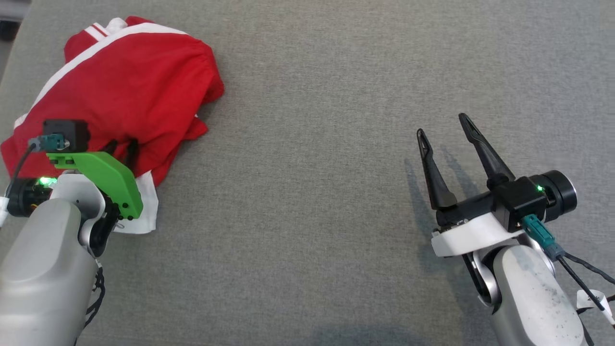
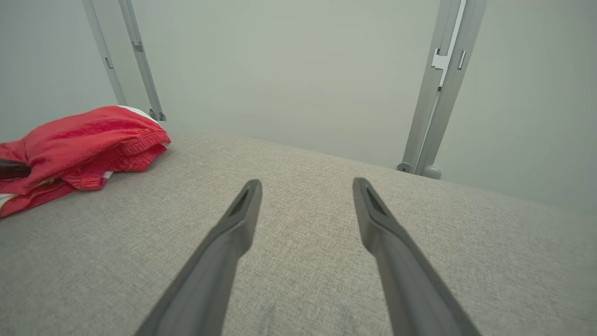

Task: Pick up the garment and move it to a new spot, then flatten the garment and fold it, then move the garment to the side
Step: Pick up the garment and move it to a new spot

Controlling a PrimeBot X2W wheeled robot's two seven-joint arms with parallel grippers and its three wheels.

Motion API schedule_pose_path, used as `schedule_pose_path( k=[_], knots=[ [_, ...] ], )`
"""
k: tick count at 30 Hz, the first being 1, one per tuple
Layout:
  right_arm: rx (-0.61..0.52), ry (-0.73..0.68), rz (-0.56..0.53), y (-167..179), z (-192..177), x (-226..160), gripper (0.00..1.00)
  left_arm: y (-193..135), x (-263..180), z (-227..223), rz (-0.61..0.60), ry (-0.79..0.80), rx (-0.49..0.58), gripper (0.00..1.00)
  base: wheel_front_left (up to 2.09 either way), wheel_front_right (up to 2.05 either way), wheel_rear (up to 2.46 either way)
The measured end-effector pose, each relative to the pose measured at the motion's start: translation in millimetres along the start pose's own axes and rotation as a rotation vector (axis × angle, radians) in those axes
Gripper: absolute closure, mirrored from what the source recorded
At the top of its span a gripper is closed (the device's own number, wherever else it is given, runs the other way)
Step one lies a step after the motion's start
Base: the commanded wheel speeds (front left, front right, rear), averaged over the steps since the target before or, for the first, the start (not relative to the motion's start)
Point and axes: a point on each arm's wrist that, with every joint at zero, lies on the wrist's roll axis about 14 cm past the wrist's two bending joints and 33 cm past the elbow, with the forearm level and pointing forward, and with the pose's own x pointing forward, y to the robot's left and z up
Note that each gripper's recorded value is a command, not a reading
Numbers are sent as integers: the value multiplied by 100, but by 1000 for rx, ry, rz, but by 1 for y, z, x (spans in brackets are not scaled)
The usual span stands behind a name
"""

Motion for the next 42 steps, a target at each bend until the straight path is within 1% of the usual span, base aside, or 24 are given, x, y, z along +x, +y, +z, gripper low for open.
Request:
schedule_pose_path(
  k=[3, 11, 16, 20, 23, 25, 31, 37, 40, 42],
  knots=[
    [-1, 13, -20, -4, -1, -8, 0, -3, 2, 1, -8, -7, 8, 100, 0, 0, 0],
    [3, 0, -48, -4, 14, -25, 0, 12, -23, 43, 31, -186, -7, 100, 0, 0, 0],
    [1, -18, -58, -2, 26, -34, 0, 25, -54, 97, 68, -375, 9, 100, 0, 0, 0],
    [-2, -39, -63, -1, 37, -41, 0, 12, -83, 139, 32, -512, 23, 100, 0, 0, 0],
    [-5, -53, -76, -2, 45, -47, 0, -15, -105, 169, -50, -613, 28, 100, 0, 0, 0],
    [-8, -58, -89, -5, 48, -53, 0, -36, -116, 180, -109, -648, 33, 100, 0, 0, 0],
    [-9, -88, -163, -24, 63, -73, 0, -116, -148, 202, -340, -719, 49, 100, 0, 0, 0],
    [-25, -107, -260, -50, 75, -99, 0, -192, -174, 207, -576, -732, 65, 100, 0, 0, 0],
    [-29, -114, -320, -65, 80, -115, 0, -227, -172, 195, -672, -680, 65, 100, 0, 0, 0],
    [-31, -112, -352, -72, 80, -124, 0, -243, -166, 187, -712, -642, 61, 100, 0, 0, 0]
  ],
)
